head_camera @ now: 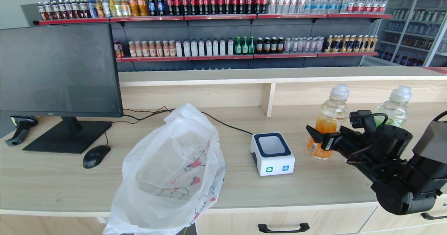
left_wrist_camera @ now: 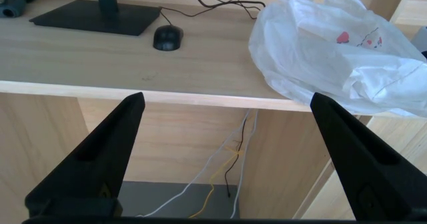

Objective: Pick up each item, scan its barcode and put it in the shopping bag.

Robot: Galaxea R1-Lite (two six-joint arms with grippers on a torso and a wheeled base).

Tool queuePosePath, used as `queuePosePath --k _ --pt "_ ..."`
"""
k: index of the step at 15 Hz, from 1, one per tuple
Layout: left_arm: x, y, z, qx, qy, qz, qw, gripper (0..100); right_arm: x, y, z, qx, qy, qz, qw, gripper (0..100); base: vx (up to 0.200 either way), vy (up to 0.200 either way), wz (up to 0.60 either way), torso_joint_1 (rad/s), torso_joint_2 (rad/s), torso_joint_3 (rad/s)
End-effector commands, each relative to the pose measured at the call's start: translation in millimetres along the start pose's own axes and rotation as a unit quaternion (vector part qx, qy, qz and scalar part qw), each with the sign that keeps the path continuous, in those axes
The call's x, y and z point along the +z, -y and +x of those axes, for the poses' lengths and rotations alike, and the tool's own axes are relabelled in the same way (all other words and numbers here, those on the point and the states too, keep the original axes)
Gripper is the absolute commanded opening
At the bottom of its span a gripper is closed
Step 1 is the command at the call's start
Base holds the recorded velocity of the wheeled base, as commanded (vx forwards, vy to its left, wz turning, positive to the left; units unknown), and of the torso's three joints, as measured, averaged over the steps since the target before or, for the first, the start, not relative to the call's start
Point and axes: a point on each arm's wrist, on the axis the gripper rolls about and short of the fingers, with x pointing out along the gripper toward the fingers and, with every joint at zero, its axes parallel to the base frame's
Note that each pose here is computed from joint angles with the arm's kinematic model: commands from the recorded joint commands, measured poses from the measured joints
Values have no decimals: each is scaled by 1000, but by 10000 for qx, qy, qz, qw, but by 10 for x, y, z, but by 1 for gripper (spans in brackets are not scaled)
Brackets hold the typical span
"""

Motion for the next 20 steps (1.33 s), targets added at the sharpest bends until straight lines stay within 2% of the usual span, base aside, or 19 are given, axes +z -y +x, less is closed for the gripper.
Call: queuePosePath --k 1,11,12,20 --pt "0 0 0 0 3 -1 10000 100 -11 5 18 -3 4 -1 10000 100 0 0 0 0 0 0" --pt "0 0 0 8 3 -1 10000 100 12 38 42 -45 75 0 10000 100 0 0 0 0 0 0" --pt "0 0 0 0 3 -1 10000 100 10 38 40 -45 67 8 10000 0 0 0 0 0 0 0" --pt "0 0 0 0 3 -1 10000 100 73 57 -4 -81 130 17 9999 0 0 0 0 0 0 0"
